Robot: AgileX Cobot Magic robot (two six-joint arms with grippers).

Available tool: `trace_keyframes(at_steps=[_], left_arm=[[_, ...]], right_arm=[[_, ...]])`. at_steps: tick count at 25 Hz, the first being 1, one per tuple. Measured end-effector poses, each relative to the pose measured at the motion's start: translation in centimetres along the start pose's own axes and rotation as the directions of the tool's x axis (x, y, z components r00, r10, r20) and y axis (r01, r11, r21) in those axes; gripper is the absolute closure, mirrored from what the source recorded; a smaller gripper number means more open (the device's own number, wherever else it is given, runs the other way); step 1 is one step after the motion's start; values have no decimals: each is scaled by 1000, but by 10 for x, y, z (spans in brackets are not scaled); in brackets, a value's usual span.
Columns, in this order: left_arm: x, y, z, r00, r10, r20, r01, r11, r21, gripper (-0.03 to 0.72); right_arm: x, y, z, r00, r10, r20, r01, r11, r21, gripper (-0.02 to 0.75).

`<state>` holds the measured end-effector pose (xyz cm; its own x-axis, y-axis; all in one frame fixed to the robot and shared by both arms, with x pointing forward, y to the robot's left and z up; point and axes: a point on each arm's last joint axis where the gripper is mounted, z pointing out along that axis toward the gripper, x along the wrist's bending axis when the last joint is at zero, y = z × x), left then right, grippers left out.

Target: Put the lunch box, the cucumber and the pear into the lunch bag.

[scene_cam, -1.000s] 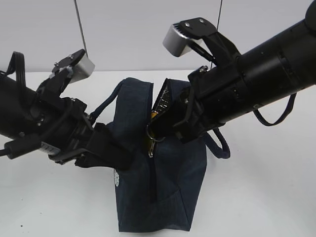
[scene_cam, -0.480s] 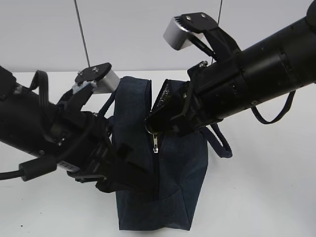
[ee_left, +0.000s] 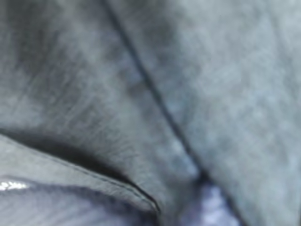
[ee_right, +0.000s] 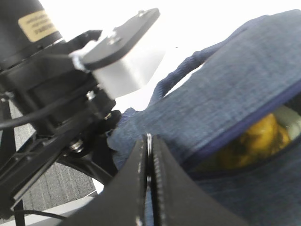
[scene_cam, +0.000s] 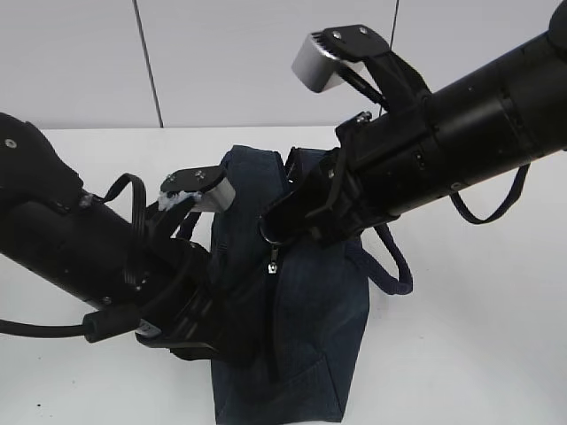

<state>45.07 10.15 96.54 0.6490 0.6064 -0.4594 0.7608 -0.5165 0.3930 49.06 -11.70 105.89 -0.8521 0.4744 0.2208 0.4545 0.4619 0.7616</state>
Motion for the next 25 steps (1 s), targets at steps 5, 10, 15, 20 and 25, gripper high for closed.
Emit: trace_keyframes(at_steps=[5,10,15,20,25], left_arm=[[3,-1,-1,998,57,-32,-56,998,27,691],[6,-4,-2,993,95,-69,-90,993,76,692],[9,-6,-3,989,107,-99,-97,990,107,692],[9,-6,-4,986,124,-111,-111,987,118,693],[9,-6,-6,984,139,-114,-124,984,128,693]], right_arm=[[-2,5,-1,1000,-7,22,8,1000,-20,732],[-7,10,-4,997,-15,69,19,999,-49,732],[-18,11,-8,993,11,116,-3,997,-73,732],[-43,13,-11,986,61,153,-48,995,-87,732],[-66,26,-5,983,60,172,-43,994,-100,732]])
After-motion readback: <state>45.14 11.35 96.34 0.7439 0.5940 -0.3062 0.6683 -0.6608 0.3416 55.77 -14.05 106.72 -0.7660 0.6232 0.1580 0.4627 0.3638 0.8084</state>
